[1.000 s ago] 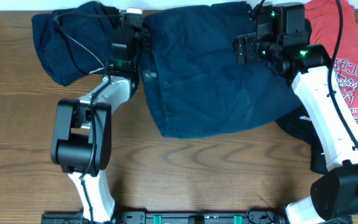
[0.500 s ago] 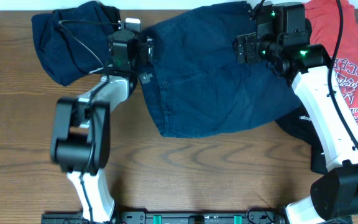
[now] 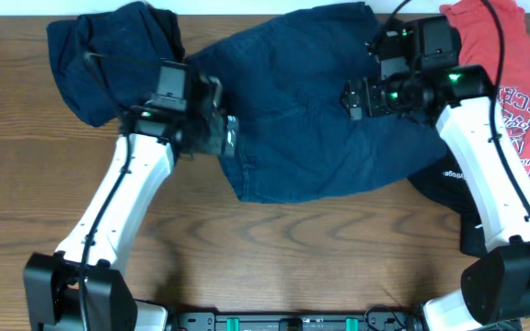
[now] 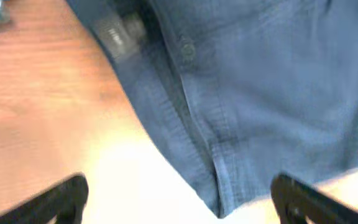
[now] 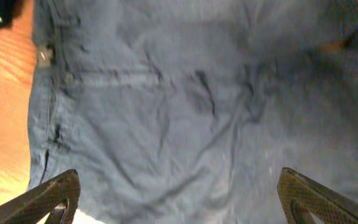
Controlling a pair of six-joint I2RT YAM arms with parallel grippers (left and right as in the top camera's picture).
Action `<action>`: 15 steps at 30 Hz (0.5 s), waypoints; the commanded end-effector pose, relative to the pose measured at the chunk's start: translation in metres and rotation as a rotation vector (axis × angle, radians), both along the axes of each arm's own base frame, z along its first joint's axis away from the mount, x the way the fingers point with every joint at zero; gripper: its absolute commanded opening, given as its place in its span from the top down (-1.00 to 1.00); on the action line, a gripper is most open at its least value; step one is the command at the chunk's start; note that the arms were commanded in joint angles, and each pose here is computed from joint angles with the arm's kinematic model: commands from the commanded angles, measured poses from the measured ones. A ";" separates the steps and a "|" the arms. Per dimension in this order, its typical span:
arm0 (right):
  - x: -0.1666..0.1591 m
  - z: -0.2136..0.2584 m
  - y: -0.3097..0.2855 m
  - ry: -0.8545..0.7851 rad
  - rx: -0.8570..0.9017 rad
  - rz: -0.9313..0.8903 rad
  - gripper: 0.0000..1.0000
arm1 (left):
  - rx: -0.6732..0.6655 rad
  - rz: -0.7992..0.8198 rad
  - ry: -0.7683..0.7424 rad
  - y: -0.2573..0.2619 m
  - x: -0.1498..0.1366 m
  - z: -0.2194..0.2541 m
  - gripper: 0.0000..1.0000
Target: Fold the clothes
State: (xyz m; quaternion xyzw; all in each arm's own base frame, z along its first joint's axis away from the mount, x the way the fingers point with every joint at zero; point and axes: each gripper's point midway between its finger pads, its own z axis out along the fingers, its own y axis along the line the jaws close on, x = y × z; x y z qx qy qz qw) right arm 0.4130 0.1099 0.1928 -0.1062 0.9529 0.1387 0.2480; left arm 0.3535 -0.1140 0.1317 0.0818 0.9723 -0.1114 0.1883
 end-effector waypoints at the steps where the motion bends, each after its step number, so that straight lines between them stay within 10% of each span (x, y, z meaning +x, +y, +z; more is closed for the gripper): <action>1: -0.006 0.010 -0.016 0.003 0.022 -0.029 -0.98 | 0.038 0.002 0.099 -0.009 -0.024 -0.017 -0.86; 15: -0.022 0.002 -0.035 0.075 -0.011 -0.051 -0.96 | 0.051 -0.269 0.183 -0.031 -0.047 -0.079 -0.86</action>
